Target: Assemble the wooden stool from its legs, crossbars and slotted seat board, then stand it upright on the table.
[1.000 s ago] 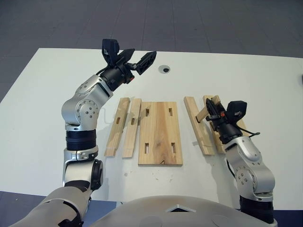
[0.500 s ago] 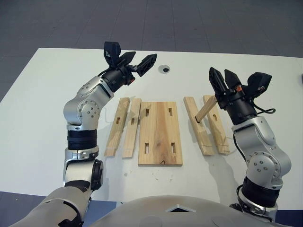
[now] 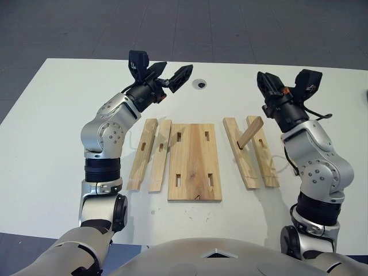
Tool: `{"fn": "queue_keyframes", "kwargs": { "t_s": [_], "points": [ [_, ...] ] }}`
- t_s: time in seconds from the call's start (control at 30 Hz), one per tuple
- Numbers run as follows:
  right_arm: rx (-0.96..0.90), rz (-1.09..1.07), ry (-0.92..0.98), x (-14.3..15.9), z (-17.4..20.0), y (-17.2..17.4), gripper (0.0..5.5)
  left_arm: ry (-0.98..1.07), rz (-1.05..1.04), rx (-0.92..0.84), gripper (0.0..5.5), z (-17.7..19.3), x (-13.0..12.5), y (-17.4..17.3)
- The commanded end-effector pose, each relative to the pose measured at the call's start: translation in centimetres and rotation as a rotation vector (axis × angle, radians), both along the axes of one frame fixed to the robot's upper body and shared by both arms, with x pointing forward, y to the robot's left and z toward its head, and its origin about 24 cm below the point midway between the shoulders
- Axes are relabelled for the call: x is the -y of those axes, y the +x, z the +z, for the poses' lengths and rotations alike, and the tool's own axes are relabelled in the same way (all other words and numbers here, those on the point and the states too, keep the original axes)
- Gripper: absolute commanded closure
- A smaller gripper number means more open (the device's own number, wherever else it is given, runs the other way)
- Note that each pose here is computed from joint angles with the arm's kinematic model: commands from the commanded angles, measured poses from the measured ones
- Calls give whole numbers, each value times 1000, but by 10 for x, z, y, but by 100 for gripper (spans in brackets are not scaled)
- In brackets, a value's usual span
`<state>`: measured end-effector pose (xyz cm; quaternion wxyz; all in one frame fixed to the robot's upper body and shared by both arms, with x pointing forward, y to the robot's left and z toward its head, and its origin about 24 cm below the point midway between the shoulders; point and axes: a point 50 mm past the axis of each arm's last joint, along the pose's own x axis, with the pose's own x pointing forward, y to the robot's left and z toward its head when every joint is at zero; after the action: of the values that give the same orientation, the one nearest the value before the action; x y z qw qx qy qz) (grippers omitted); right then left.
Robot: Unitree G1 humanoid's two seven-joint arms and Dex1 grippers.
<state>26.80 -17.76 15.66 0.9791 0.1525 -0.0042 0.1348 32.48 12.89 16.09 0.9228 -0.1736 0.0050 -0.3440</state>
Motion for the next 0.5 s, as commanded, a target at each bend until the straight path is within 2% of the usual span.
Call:
{"fn": "queue_keyframes", "kwargs": {
  "t_s": [0.03, 0.1, 0.5],
  "points": [
    [-34, 16, -38, -3, -9, -5, 514, 7, 20, -4, 10, -2, -1, 1],
    [-20, 18, -53, -4, -7, -5, 547, 9, 20, -6, 10, -3, -1, 1],
    [157, -9, -81, -3, 33, -3, 547, 8, 19, -3, 10, -3, 0, 1]
  ]
}}
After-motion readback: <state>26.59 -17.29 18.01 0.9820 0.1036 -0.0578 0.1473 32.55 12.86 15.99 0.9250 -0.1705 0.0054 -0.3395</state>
